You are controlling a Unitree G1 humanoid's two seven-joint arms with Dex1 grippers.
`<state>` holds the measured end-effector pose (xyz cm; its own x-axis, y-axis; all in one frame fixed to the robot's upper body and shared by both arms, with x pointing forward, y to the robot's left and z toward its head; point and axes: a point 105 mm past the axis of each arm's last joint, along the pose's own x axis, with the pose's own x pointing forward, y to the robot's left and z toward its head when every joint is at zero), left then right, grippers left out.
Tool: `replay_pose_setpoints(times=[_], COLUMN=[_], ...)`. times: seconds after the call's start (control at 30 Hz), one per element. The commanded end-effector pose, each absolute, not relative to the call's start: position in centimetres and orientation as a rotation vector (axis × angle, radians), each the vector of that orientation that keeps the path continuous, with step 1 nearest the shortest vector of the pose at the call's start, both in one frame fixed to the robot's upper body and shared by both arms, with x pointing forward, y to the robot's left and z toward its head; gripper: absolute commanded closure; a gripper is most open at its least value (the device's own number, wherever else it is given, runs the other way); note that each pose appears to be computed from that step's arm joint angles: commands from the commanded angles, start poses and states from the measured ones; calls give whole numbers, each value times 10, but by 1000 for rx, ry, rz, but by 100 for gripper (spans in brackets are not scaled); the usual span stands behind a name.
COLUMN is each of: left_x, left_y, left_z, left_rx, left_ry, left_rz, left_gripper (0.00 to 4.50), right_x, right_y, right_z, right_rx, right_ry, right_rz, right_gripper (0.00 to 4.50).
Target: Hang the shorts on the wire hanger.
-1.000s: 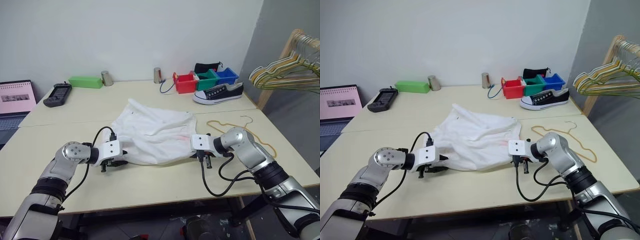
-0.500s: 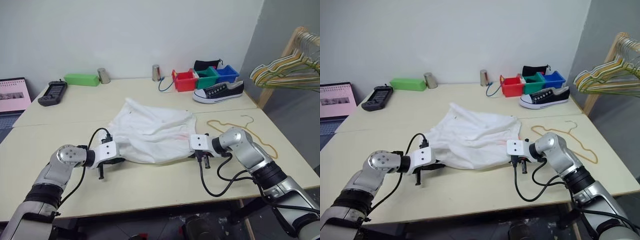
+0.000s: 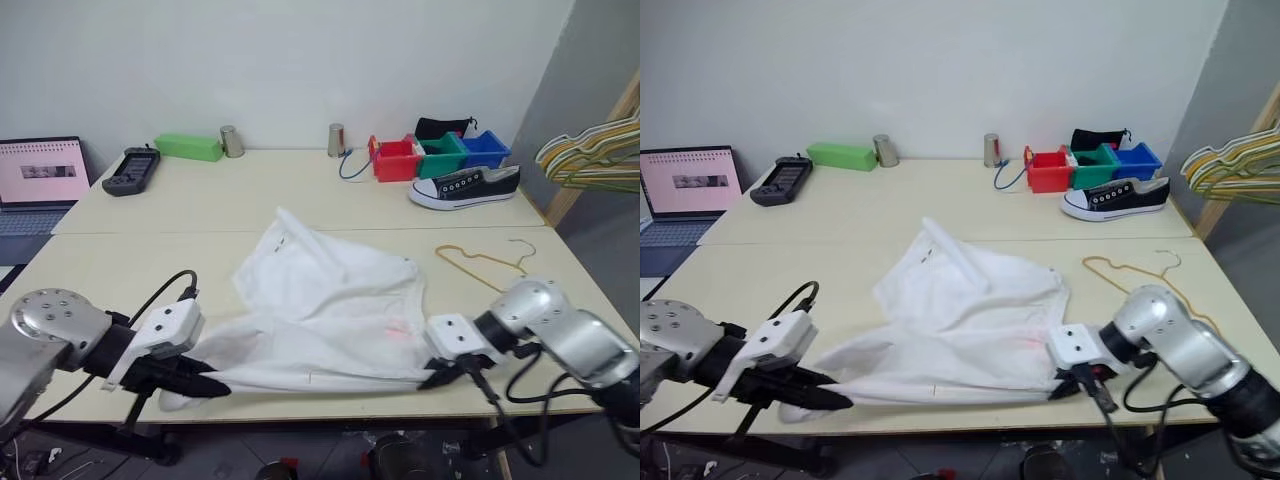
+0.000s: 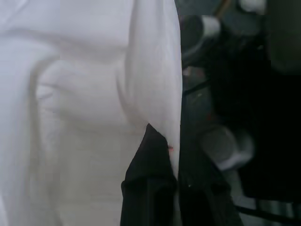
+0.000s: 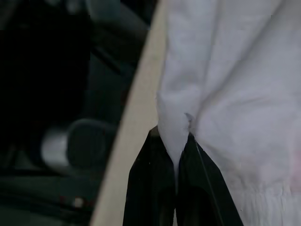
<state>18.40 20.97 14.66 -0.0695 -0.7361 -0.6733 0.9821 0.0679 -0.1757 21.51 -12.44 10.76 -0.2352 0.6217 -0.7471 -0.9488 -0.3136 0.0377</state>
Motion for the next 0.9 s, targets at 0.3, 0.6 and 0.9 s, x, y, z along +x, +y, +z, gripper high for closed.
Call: replay_pose_setpoints(times=[0.3,0.6,0.9], left_x=[451,402,431], left_y=[283,284,312], left_z=[292,468,264], left_rx=[1157,1251,1141], left_ry=[39,-653,168], left_rz=[-107,652,-224], left_gripper=[447,447,447], right_x=[463,435,446], right_y=[-92,-99,-50], right_z=[300,436,234], right_rx=[-647,-739,-804], right_ry=[-153,-870,-236], right_rz=[603,8,859], right_gripper=[450,450,450])
